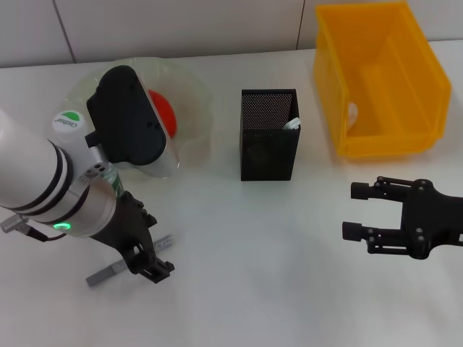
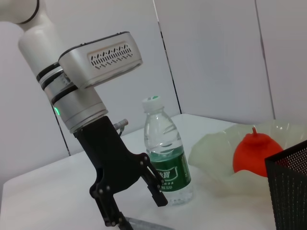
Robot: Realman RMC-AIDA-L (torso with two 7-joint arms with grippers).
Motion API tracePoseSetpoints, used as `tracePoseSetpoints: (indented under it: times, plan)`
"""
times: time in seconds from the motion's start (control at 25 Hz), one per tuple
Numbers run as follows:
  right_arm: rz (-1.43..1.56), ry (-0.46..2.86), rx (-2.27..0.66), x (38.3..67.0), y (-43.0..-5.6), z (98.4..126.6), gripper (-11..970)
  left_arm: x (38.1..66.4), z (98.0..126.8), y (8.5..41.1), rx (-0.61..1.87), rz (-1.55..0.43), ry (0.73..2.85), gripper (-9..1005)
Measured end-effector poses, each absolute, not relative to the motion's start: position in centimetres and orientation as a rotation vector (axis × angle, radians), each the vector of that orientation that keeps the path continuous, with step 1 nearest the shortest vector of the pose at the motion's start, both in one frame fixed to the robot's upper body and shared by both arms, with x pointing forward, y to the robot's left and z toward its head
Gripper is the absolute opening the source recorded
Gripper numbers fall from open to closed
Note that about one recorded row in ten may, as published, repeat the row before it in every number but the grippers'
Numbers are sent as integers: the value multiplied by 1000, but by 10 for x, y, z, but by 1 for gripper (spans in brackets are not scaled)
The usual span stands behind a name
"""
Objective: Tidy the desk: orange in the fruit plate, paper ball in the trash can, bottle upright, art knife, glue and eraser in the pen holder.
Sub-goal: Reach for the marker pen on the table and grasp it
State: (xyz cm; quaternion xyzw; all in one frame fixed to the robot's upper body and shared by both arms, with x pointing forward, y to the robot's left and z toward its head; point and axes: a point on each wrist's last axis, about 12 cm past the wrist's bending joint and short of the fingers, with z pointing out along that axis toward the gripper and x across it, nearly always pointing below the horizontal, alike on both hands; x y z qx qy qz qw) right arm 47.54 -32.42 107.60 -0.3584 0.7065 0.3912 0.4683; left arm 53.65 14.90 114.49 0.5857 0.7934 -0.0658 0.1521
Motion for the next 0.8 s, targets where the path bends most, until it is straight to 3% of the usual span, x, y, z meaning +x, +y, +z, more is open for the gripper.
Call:
tracePoseSetpoints:
  times: [0.8]
  plan:
    - [988, 1730, -867, 472, -321, 1070, 756, 543, 1143, 138, 1694, -139, 2347, 712]
